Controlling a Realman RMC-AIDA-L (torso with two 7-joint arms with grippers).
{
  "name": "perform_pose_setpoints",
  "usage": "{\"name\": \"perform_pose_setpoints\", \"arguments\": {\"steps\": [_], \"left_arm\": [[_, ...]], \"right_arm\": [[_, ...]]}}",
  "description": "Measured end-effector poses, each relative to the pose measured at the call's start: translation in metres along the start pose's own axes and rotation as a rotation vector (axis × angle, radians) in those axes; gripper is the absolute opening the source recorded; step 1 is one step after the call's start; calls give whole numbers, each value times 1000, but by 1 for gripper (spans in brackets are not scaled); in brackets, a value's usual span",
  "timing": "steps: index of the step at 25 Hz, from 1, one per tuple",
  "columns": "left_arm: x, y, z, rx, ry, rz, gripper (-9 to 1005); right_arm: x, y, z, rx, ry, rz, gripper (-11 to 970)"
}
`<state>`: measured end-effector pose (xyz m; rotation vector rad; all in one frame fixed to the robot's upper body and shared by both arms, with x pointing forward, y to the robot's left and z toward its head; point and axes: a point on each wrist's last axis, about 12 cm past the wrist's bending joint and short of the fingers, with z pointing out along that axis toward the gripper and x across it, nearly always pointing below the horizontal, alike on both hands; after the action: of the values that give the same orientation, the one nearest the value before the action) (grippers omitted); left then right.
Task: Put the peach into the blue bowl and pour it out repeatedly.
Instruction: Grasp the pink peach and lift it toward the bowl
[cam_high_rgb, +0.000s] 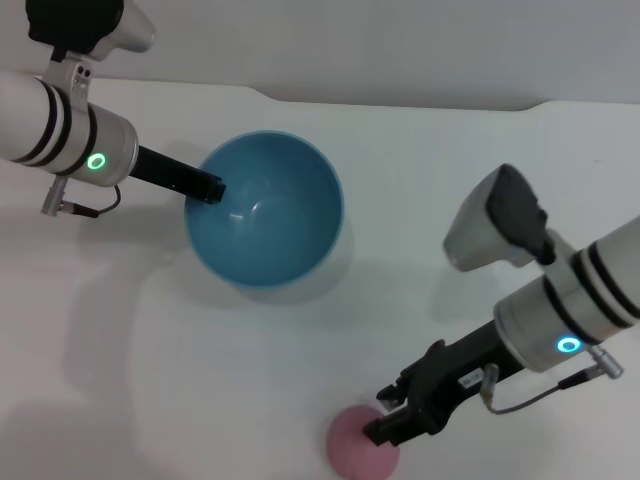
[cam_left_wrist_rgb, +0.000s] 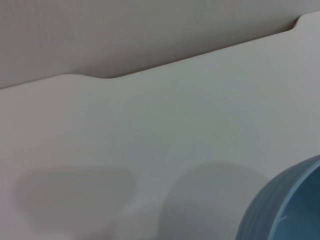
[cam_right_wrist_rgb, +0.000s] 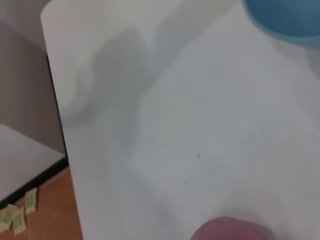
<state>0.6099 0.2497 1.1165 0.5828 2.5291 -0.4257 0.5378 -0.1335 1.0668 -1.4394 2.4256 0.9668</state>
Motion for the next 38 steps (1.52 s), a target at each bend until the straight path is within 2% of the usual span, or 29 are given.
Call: {"name": "perform_pose_setpoints", "arguments": {"steps": [7,15,23,27,32,34,38], "left_arm": [[1,-4,3,9,2,6,-1],[0,-10,7,20,10,17,-1],[0,-13,9,38,9,18,-2],[0,-14,10,39,10,19,-1],[1,-19,13,41,24,25,-1],[1,-20,14,42,30,26,-2],[1,-27,18,37,63,40,-2]], "right_arm": [[0,4,10,9,24,-2,514],[2,10,33,0,82,-21,513],[2,9,32,5,86,-28,511],[4,7,29,8,70,-15,369],[9,-1,16,10,-20,61,194],[14,-4,3,-12,-76,83,125],[28,-8,-33,-95,-229,103,86]]}}
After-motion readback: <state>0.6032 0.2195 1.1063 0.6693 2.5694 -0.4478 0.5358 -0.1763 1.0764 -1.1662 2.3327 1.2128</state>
